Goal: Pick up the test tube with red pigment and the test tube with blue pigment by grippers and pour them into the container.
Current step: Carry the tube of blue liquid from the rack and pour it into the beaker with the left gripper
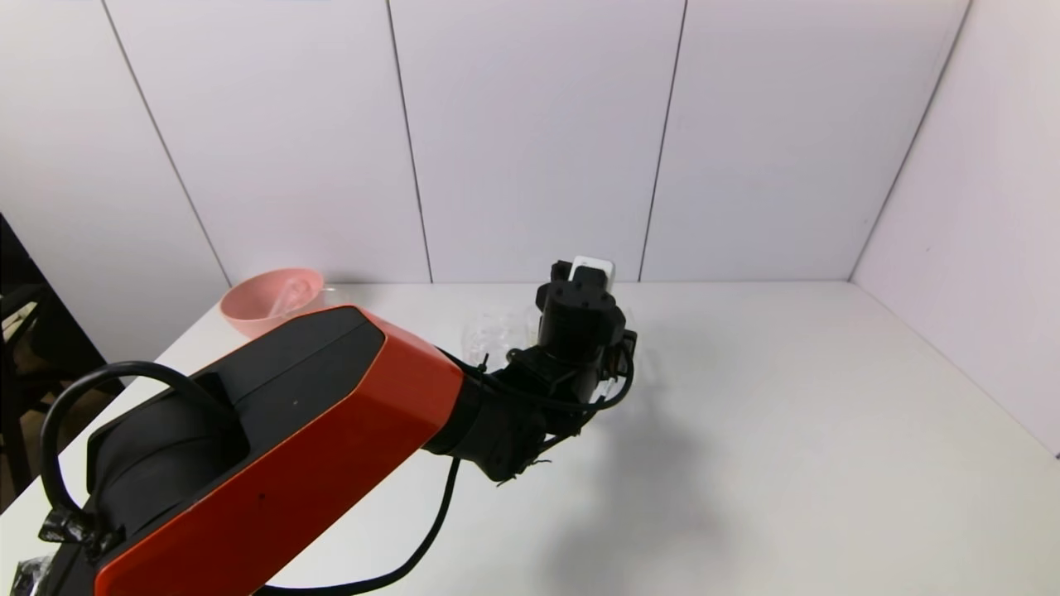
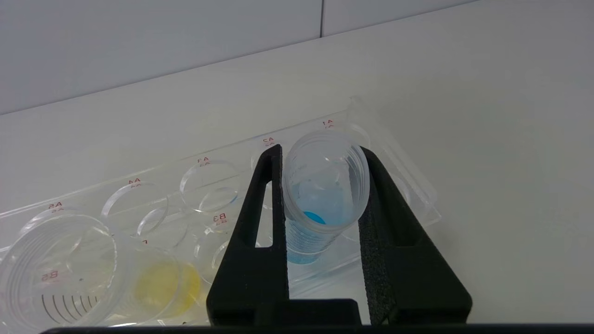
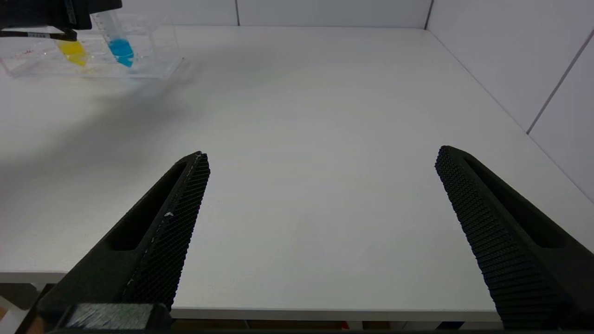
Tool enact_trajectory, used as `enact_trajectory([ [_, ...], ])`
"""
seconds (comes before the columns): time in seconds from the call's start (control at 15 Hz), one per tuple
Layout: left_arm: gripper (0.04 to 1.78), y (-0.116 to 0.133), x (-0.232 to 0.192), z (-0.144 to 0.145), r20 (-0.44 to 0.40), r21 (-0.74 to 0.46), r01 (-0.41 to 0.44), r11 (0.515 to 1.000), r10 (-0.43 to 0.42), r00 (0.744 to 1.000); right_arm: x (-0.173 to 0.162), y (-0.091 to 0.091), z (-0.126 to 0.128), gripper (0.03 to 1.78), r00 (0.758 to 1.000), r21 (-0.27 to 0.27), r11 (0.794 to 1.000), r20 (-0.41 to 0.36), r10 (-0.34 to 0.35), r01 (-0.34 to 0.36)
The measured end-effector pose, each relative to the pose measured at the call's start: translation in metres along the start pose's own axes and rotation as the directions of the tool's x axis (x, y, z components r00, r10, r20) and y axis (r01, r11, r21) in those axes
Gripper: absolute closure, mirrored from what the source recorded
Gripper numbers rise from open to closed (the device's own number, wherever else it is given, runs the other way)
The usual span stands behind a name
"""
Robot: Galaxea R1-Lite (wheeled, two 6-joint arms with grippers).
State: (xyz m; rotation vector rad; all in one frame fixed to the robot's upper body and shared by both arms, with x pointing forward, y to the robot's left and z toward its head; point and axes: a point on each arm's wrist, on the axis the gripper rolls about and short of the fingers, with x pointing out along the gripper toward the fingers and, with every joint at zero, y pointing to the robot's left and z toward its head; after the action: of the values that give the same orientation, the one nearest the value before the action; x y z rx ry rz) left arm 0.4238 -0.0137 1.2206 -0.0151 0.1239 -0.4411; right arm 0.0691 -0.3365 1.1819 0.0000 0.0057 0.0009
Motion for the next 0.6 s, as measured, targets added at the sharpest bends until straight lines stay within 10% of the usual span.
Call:
enact_trajectory([
  [0.6,1.37,0.0005,-0.0023,0.0043,0.009,-0.002,0.004,1.000,-0.004,1.000,0.0000,0.0000,0.0000,0.04,1.000,0.000,1.000,0.000,0.000,0.000],
])
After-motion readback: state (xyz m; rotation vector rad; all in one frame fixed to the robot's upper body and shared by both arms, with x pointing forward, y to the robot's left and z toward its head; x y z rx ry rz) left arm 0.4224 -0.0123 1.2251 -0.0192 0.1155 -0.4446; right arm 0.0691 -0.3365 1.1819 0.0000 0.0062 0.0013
